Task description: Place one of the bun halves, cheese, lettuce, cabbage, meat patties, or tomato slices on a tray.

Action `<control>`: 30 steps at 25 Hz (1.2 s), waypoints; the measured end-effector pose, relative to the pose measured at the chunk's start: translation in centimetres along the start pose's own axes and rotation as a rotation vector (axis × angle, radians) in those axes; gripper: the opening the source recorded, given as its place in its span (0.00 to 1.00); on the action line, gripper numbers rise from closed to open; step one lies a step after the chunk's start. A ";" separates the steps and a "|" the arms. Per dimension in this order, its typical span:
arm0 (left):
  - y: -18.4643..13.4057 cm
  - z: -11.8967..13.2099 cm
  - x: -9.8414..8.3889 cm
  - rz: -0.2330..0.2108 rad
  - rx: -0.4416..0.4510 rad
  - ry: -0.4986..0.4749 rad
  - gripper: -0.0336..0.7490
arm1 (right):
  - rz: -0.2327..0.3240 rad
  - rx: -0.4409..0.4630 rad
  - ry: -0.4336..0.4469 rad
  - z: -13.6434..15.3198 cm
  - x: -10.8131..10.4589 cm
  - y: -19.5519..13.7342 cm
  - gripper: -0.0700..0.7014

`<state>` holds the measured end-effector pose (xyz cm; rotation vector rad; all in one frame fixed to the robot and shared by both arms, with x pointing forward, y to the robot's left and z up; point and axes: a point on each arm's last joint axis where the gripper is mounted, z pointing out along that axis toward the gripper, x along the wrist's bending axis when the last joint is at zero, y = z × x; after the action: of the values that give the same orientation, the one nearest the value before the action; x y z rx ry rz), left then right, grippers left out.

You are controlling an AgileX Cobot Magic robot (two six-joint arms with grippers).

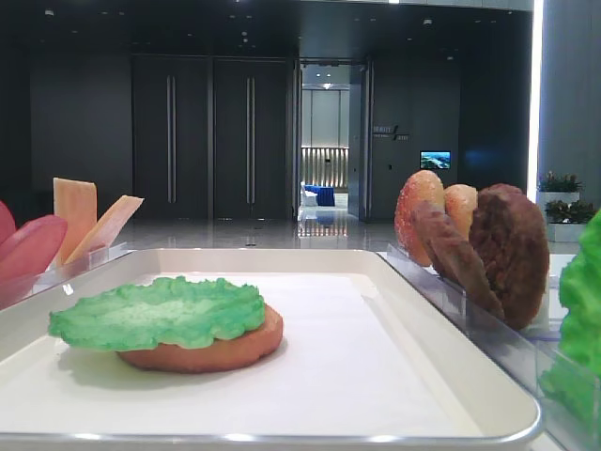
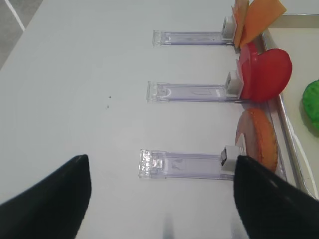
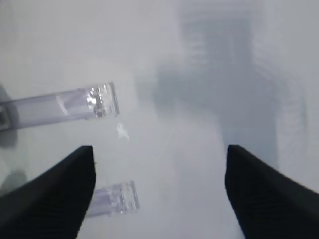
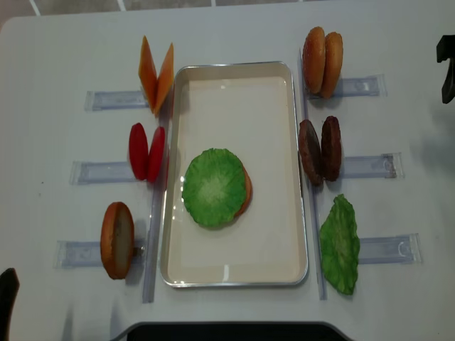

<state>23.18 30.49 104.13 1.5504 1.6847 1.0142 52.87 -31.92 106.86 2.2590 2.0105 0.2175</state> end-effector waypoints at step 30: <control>0.0 0.0 0.0 0.000 0.000 0.000 0.93 | -0.109 -0.831 0.009 -3.3 -1.0 -29.6 0.74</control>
<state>23.18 30.49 104.13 1.5504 1.6847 1.0142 23.27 -29.44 104.85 1.6101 1.5939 0.8615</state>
